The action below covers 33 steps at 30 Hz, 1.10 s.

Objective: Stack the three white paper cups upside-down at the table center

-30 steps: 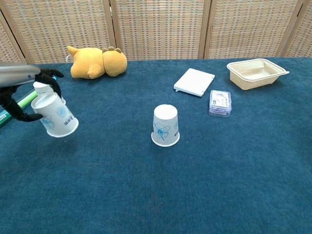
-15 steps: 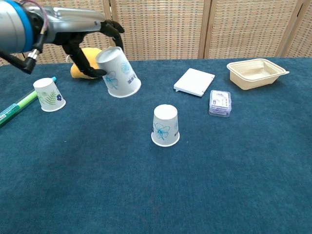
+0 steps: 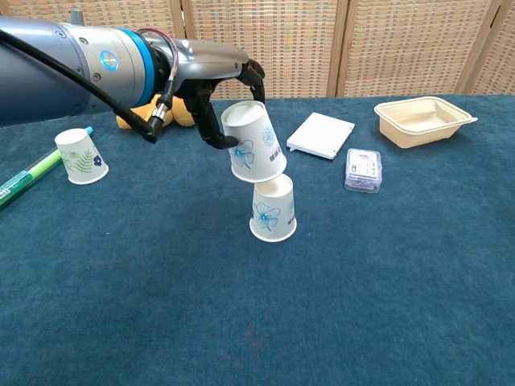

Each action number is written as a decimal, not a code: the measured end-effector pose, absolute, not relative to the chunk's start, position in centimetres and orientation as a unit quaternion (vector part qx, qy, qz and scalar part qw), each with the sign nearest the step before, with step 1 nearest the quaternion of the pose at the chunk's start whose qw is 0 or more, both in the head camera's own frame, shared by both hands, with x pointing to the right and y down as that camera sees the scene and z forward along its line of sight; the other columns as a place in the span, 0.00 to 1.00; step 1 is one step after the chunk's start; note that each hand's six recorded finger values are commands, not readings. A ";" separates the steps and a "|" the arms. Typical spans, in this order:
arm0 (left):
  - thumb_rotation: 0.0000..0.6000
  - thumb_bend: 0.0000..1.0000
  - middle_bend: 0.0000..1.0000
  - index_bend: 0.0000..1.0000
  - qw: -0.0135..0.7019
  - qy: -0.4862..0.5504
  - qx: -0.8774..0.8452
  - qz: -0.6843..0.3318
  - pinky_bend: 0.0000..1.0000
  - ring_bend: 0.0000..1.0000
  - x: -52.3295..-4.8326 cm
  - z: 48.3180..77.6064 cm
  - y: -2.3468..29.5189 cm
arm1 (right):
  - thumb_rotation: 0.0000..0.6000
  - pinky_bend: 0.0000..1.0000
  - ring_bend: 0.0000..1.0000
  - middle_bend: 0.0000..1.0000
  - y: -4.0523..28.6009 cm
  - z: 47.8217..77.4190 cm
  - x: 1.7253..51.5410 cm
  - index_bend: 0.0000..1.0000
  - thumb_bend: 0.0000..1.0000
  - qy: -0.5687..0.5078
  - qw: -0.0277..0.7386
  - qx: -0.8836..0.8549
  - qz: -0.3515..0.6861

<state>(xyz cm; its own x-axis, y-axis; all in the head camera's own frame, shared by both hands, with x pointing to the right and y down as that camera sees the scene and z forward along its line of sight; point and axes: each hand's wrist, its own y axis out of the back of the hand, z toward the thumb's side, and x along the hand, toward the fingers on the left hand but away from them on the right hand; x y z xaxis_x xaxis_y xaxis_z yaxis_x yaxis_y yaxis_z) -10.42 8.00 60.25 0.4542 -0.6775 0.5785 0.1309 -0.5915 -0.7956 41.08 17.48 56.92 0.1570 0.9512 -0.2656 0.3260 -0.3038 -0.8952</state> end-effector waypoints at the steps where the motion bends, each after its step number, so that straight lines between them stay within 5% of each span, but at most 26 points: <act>1: 1.00 0.38 0.00 0.31 0.414 0.182 -0.746 -0.489 0.00 0.00 -10.3 60.3 8.0 | 1.00 0.03 0.00 0.00 17.5 56.9 41.1 0.00 0.07 -0.474 0.351 -0.675 0.444; 14: 1.00 0.38 0.00 0.30 0.413 0.164 -0.747 -0.495 0.00 0.00 -8.7 61.6 8.6 | 1.00 0.03 0.00 0.00 17.3 56.9 41.5 0.00 0.07 -0.480 0.346 -0.675 0.442; 24: 1.00 0.25 0.00 0.07 0.414 0.153 -0.748 -0.495 0.00 0.00 -7.7 62.6 9.1 | 1.00 0.03 0.00 0.00 17.3 56.6 41.6 0.00 0.07 -0.484 0.344 -0.676 0.436; 33: 1.00 0.22 0.00 0.05 0.422 0.170 -0.744 -0.489 0.00 0.00 -8.6 61.5 8.6 | 1.00 0.03 0.00 0.00 17.3 56.6 41.8 0.00 0.07 -0.483 0.342 -0.676 0.439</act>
